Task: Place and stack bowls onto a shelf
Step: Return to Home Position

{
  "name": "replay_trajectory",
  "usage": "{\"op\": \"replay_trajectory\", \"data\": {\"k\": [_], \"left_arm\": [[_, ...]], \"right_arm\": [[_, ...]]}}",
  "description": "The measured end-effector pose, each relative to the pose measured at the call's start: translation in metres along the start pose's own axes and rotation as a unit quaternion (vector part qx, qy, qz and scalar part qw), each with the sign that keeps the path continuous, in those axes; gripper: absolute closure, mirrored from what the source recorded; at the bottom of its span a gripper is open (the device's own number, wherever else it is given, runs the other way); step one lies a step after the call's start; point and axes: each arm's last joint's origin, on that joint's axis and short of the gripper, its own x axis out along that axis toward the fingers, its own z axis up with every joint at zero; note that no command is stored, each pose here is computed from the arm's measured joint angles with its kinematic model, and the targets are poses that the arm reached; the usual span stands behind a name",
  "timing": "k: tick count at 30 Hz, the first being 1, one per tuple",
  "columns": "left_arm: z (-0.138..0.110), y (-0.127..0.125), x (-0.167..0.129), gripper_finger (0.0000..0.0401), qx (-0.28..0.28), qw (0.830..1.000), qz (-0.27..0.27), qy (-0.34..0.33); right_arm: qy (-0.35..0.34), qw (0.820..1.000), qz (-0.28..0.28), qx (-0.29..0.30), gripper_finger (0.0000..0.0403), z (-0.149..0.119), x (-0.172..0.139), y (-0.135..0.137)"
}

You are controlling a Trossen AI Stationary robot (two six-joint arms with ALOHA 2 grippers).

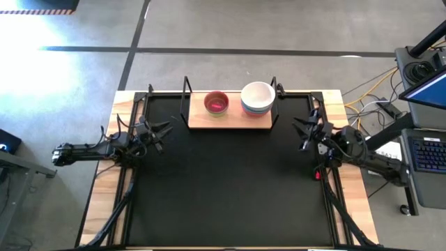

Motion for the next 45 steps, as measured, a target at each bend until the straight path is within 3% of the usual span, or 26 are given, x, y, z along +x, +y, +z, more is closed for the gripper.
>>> {"op": "replay_trajectory", "data": {"k": [11,45], "left_arm": [[0.0003,0.0000,0.0000,0.0275,-0.001,1.000,0.000,-0.002],[0.0000,0.0000,0.0000,0.0275,0.000,1.000,0.000,0.000]], "right_arm": [[-0.004,0.998,-0.048,-0.027,0.0298,0.0011,-0.0023,-0.0092],[0.006,0.999,-0.046,-0.025,0.0298,-0.0011,-0.0010,-0.0091]]}}
